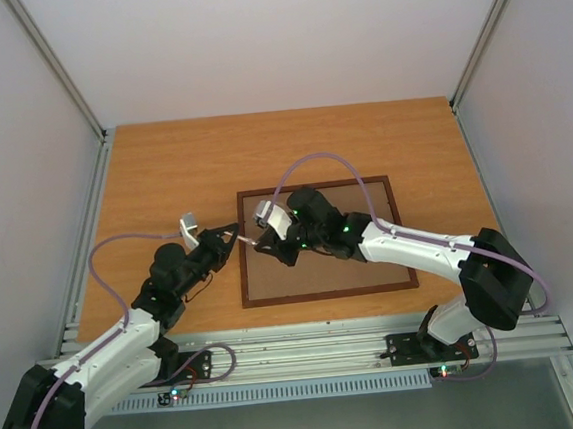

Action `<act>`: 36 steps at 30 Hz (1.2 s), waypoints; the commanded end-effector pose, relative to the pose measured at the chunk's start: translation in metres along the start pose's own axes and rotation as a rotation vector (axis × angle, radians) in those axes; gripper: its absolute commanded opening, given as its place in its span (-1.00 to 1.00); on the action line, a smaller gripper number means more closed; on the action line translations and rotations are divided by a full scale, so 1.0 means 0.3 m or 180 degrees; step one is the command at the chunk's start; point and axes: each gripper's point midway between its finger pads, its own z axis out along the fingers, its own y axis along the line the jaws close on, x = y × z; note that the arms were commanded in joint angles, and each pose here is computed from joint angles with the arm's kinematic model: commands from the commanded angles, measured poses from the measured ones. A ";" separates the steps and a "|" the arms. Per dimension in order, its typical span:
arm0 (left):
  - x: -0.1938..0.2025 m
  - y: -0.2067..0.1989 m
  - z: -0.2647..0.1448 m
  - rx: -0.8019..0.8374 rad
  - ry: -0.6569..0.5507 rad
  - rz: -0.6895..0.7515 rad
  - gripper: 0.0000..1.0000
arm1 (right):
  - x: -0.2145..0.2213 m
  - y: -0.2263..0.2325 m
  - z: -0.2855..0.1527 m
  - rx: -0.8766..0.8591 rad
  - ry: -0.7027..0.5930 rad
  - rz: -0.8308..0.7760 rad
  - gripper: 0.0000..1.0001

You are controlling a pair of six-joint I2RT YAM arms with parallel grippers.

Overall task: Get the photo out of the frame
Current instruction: Adjust the screwdriver.

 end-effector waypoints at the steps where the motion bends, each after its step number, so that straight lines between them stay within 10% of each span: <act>1: 0.001 -0.004 -0.002 -0.0043 0.0019 0.0128 -0.79 | 0.001 -0.044 -0.002 0.0114 0.0140 -0.0084 -0.97; 17: -0.054 0.277 0.002 -0.2527 0.0914 0.1732 0.32 | 0.188 -0.236 -0.091 0.0743 0.0774 0.0099 -0.98; 28: -0.090 0.441 0.134 -0.3217 0.1384 0.2045 0.40 | 0.266 -0.229 -0.133 0.0880 0.0818 0.0195 -0.98; 36: -0.084 0.518 0.176 -0.3472 0.1670 0.2077 0.09 | 0.268 -0.235 -0.116 0.0881 0.0769 0.0270 -0.97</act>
